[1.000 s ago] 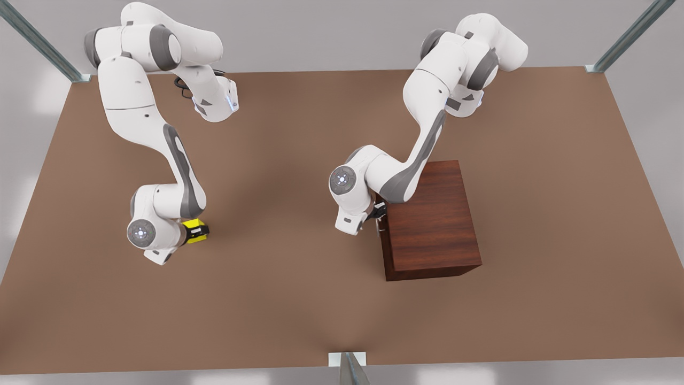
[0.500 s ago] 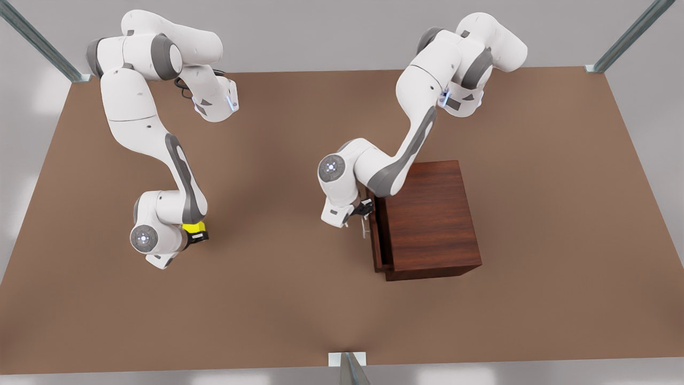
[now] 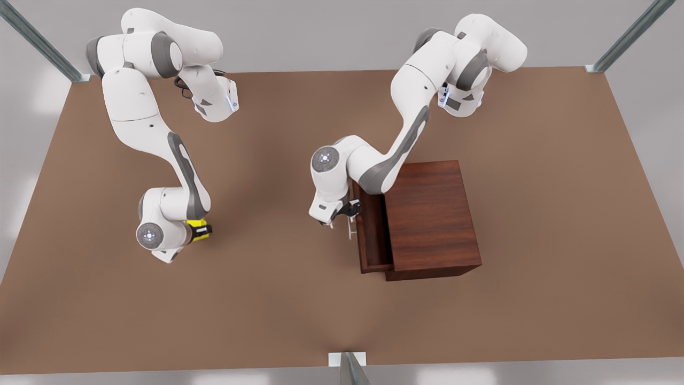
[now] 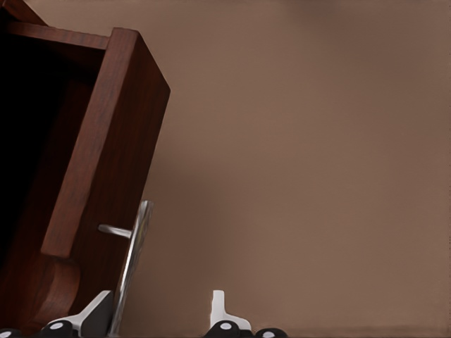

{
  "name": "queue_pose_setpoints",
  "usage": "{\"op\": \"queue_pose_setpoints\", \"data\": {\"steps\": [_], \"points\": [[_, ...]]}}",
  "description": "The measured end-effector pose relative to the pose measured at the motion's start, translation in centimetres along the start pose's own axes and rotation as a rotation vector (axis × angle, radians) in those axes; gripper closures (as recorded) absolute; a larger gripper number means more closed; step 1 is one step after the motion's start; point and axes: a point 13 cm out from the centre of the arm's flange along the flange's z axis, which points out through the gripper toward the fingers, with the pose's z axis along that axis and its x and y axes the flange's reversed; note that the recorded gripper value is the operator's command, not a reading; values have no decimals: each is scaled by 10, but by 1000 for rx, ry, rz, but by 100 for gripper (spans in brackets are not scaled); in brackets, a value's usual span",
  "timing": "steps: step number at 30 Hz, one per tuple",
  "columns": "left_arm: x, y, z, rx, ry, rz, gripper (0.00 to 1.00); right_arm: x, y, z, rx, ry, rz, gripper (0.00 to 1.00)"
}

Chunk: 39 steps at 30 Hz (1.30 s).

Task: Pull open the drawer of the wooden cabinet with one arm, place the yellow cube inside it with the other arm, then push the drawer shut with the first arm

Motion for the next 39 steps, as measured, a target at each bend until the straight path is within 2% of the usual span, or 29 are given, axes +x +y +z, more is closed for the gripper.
{"op": "queue_pose_setpoints", "data": {"steps": [2, 4, 8, 12, 14, 17, 21, 23, 27, 32, 39], "points": [[5, -7, -1, 11, -2, 4, 28, 3, 1, 1, -2, 4, 0, 27], [9, -12, -2, 20, -5, 7, 28, 2, 1, -4, -2, -3, 1, 33], [24, -31, -15, 51, -17, 17, 28, 0, -1, -16, -2, -25, 1, 34], [19, -53, -111, 178, -16, -28, 25, -17, 6, -73, 8, -107, -16, 33], [-12, -30, -142, 196, 5, -91, 0, -31, 24, -112, 9, -155, -43, 33], [-96, 53, -159, 158, 60, -213, 0, -52, 70, -163, -3, -210, -97, 33], [-216, 219, -149, 76, 125, -336, 0, -68, 154, -229, -47, -269, -168, 33], [-239, 287, -170, 69, 147, -335, 0, -68, 203, -247, -65, -270, -199, 33], [-195, 379, -187, 46, 238, -246, 0, -58, 318, -270, -75, -255, -255, 33], [-194, 383, -176, 52, 244, -81, 0, -43, 425, -267, -101, -211, -234, 33], [-194, 379, -175, 73, 235, 91, 0, -41, 506, -237, -164, -161, -82, 33]]}}
